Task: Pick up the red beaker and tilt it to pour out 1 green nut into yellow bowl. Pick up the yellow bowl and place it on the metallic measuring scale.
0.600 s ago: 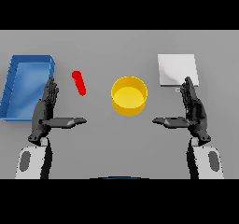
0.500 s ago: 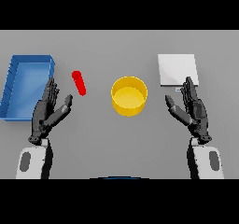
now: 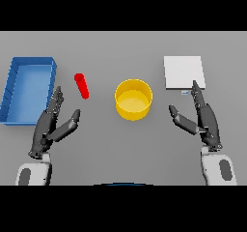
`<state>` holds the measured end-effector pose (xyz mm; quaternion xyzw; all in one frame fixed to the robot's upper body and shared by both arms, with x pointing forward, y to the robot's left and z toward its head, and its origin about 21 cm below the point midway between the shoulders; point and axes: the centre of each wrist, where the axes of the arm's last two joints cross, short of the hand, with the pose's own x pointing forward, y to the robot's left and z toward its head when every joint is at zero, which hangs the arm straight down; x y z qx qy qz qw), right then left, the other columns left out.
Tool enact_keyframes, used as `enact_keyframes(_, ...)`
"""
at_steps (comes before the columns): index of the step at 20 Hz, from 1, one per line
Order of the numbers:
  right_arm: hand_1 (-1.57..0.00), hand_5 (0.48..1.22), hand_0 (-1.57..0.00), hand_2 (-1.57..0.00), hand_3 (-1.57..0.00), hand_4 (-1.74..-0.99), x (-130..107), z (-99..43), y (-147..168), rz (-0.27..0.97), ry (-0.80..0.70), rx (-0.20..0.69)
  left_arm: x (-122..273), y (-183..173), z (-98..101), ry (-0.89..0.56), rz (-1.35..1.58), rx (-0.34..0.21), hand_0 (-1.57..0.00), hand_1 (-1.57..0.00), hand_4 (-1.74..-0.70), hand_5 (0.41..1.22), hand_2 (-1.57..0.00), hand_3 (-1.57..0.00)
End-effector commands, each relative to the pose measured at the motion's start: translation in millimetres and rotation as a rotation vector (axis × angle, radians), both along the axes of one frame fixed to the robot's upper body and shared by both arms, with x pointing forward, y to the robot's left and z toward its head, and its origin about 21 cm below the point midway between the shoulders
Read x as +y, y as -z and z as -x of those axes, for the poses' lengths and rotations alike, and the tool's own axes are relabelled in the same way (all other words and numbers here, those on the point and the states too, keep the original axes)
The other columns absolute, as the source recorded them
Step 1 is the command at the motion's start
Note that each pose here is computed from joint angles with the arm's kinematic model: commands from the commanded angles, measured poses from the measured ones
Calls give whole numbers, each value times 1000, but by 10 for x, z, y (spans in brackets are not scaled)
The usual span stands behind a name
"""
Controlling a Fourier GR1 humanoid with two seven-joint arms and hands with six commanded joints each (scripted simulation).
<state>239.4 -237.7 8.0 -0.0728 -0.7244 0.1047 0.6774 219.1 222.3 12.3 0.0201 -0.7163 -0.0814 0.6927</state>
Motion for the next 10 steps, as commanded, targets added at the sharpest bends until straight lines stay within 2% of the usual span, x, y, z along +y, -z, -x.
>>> enact_keyframes(1,1,584,1,1,1,-1196,-21,2,5,-2,-3,1,3,-10,6,1,-7,8,1,1,-1191,663,1,1)
enact_keyframes(3,1,590,1,1,1,-1225,5,59,-1,-44,-34,-17,23,-6,-11,-2,-16,20,1,1,-1179,657,1,1)
enact_keyframes(6,1,611,1,1,1,-1272,-36,35,-38,-57,-38,-14,-43,-2,-52,5,-20,31,1,1,-1178,655,1,1)
enact_keyframes(8,1,621,1,1,1,-1291,-55,6,-39,-68,-55,-17,-39,56,-128,-3,-27,63,1,1,-1189,658,1,1)
enact_keyframes(10,1,623,1,1,1,-1291,-94,-10,-8,-59,-57,-23,-72,84,-243,0,-41,52,1,1,-1197,659,1,1)
